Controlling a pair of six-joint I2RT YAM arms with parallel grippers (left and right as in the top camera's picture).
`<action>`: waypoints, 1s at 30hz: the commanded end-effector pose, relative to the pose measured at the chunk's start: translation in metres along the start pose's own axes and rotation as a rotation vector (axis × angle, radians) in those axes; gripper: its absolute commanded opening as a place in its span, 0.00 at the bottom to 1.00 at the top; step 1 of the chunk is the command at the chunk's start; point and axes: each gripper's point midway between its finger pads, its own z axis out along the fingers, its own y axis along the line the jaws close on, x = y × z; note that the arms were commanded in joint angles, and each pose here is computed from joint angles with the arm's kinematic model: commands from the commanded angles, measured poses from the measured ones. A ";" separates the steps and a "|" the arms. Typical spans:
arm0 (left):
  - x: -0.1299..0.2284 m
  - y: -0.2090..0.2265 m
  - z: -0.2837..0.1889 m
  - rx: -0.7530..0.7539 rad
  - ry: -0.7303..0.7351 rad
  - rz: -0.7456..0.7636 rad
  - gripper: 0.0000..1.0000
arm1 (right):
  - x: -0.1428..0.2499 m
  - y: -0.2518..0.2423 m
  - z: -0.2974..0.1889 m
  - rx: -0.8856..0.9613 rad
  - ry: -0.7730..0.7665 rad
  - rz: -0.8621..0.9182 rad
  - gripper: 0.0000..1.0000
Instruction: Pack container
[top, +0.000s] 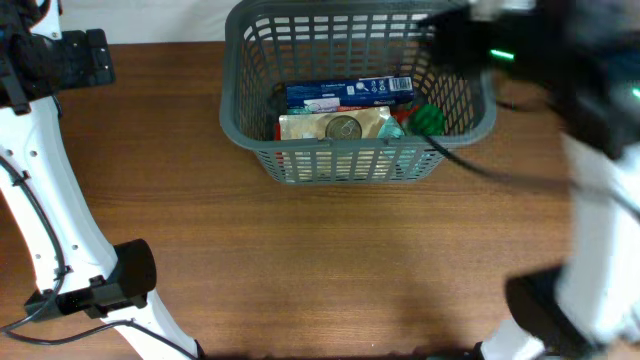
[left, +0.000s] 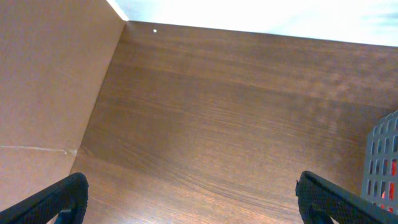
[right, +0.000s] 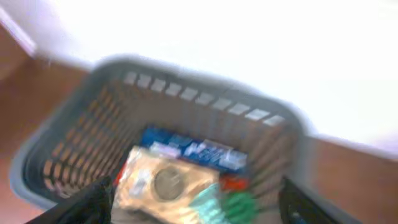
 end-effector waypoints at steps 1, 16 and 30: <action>0.001 0.000 0.003 0.008 0.009 -0.012 0.99 | -0.004 -0.060 -0.054 0.216 -0.074 0.097 0.83; 0.001 0.000 0.003 0.008 0.009 -0.011 0.99 | 0.094 -0.218 -0.079 0.448 0.064 0.682 0.99; 0.001 0.000 0.003 0.008 0.009 -0.012 0.99 | 0.137 -0.216 -0.048 0.400 0.220 0.764 0.99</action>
